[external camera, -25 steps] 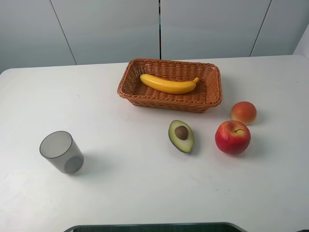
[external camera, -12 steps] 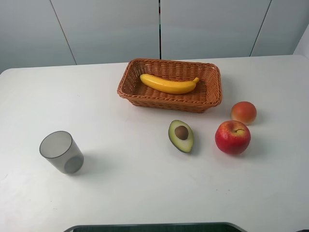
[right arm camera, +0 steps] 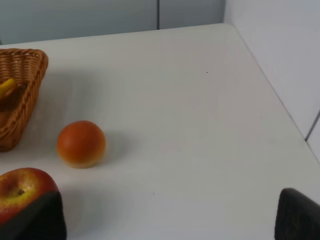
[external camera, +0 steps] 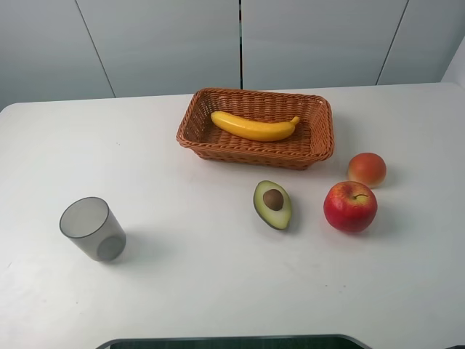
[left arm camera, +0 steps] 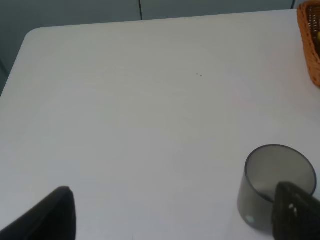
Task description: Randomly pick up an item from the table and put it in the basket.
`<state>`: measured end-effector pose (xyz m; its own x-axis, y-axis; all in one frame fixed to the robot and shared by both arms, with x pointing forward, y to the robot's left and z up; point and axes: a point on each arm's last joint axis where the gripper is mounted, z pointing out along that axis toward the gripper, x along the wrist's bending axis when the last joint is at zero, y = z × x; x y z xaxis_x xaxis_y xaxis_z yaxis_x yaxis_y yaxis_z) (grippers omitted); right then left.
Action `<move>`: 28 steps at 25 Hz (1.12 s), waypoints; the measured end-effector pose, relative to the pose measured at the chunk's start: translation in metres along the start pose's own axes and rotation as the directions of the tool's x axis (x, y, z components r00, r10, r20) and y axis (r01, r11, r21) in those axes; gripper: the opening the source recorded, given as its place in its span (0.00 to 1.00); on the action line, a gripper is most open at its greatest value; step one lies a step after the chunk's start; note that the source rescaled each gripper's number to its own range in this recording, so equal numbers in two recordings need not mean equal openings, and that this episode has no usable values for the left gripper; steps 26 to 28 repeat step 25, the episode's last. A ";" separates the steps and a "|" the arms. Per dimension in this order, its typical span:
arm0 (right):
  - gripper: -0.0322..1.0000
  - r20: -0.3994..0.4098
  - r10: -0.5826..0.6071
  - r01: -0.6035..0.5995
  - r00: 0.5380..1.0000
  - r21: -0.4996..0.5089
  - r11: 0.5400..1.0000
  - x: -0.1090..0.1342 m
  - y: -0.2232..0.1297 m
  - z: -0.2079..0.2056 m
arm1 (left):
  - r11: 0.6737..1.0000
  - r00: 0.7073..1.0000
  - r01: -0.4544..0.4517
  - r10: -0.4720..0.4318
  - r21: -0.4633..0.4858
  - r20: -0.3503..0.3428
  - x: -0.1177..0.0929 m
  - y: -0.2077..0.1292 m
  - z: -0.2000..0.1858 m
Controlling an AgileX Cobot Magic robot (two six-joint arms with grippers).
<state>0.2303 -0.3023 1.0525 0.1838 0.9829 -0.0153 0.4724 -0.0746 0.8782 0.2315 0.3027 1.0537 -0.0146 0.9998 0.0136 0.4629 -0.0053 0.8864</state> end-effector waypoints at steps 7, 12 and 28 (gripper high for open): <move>0.84 0.000 0.000 0.000 1.000 0.000 1.000 0.000 0.000 0.000 | 1.000 1.000 0.000 0.000 0.000 0.000 0.000 0.000 0.000; 0.84 0.000 0.000 0.000 1.000 0.000 1.000 0.000 0.000 0.000 | 1.000 1.000 0.000 0.000 0.000 0.000 0.000 0.000 0.000; 0.84 0.000 -0.002 0.002 1.000 0.000 1.000 0.000 0.000 0.000 | 1.000 1.000 0.000 0.000 0.000 0.000 0.000 0.000 0.000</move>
